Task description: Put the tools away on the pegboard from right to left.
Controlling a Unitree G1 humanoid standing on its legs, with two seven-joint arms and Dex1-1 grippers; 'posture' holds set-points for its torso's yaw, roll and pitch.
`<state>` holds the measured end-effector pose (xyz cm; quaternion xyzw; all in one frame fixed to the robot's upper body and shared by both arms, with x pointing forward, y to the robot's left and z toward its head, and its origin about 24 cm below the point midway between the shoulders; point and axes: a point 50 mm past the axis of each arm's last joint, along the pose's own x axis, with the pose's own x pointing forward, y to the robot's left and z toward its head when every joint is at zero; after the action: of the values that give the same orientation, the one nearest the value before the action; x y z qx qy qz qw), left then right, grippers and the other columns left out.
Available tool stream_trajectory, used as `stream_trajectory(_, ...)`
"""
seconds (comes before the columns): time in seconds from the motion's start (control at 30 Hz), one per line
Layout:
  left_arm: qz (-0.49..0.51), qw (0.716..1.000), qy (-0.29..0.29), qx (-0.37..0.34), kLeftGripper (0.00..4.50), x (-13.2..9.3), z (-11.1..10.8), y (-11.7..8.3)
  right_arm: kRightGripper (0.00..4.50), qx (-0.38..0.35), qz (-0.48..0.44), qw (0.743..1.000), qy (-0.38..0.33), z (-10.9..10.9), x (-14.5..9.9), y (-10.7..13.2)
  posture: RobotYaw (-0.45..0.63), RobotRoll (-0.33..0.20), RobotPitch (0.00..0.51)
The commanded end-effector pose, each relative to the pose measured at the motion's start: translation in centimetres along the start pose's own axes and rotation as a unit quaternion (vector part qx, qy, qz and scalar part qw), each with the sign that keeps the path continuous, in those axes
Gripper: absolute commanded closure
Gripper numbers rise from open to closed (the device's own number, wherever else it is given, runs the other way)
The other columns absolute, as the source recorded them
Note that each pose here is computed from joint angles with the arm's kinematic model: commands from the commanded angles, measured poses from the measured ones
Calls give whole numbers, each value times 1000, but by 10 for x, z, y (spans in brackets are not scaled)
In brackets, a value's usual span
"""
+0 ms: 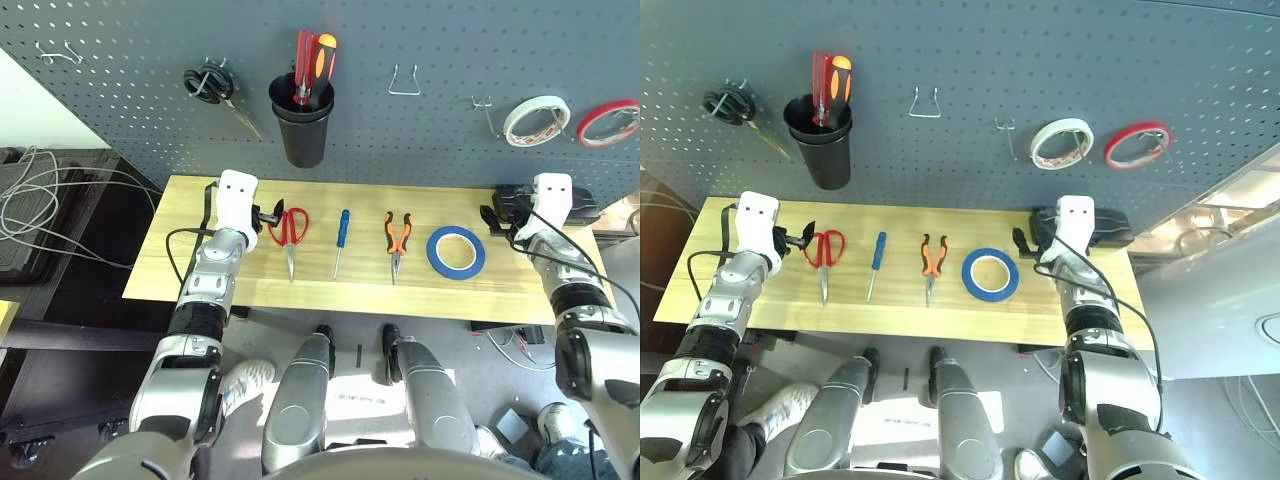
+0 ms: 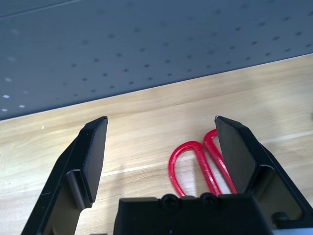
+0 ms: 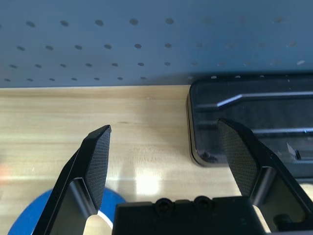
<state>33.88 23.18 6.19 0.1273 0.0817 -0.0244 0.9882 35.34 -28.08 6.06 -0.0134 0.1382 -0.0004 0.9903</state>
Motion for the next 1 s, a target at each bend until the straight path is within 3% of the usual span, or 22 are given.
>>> stream_trajectory(0.03, 7, 999, 35, 3, 33, -4, -14, 2, 0, 4, -18, 999, 32, -14, -5, -8, 75, 0, 344)
stream_trajectory(0.13, 3, 999, 34, 3, 33, -2, -13, 2, 0, 3, -22, 999, 26, -12, -6, -11, 62, 0, 347)
stream_trajectory(0.27, -68, 998, -11, 16, 33, 2, 10, -14, 0, 0, -9, 999, 40, -5, -5, -9, 58, 0, 343)
stream_trajectory(0.47, -240, 967, -39, 73, 33, -2, 41, -51, 0, 26, 22, 986, 165, -25, -16, 8, 64, 0, 335)
stream_trajectory(0.77, -384, 911, -26, 150, 33, -9, 57, -93, 0, 13, 17, 970, 240, -47, -28, 21, 90, 0, 346)
stream_trajectory(1.0, -442, 878, -9, 184, 33, -15, 52, -118, 0, -8, 13, 959, 282, -62, -27, 23, 118, 0, 358)
